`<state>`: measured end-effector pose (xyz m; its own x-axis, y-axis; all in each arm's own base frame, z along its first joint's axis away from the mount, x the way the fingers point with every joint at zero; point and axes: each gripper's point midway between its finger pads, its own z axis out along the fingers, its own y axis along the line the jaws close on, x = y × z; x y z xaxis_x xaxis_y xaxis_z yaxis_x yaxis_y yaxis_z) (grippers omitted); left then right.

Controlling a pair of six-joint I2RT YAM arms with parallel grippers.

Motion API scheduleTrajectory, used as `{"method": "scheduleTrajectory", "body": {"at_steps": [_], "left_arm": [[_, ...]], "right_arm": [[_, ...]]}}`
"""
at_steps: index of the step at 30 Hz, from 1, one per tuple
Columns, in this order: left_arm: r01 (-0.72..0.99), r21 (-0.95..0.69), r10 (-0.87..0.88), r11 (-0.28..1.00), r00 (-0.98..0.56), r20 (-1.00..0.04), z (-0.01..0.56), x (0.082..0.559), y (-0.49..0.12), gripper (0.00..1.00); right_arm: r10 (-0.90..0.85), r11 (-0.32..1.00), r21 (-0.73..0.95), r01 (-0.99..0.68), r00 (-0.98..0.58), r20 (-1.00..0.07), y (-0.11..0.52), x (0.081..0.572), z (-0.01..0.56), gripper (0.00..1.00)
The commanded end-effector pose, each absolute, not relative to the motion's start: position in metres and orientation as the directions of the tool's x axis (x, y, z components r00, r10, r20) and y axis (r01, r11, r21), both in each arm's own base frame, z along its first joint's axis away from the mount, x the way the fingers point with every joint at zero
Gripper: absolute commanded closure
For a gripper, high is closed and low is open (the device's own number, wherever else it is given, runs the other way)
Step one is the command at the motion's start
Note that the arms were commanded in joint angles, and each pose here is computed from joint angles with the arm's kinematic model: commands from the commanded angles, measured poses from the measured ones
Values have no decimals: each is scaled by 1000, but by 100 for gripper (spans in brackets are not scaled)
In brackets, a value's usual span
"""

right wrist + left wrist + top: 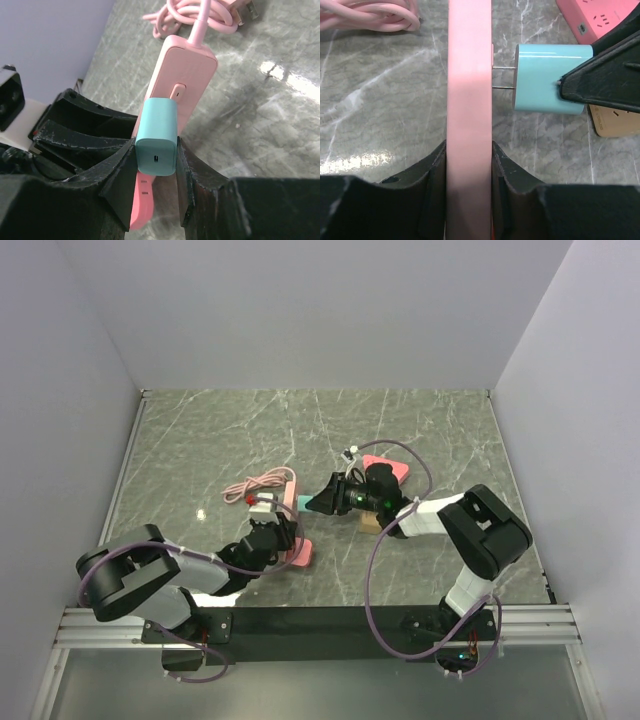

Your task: Insert the plug

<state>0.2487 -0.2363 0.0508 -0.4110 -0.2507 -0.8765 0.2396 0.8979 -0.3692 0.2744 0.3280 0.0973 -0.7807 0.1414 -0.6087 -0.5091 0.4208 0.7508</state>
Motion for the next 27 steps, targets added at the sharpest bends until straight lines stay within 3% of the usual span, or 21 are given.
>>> {"method": "scheduleTrajectory", "body": {"at_steps": [1,27], "left_arm": [[293,-446,-341,846,-347,-874,80,252,-251,99],[401,-492,-381,773,-326,-865,119,254,-247,99]], "right_arm": [[206,385,762,-521,-756,-621,338,277,111,100],[207,293,763,-577,-741,-639,343,259,132,100]]}}
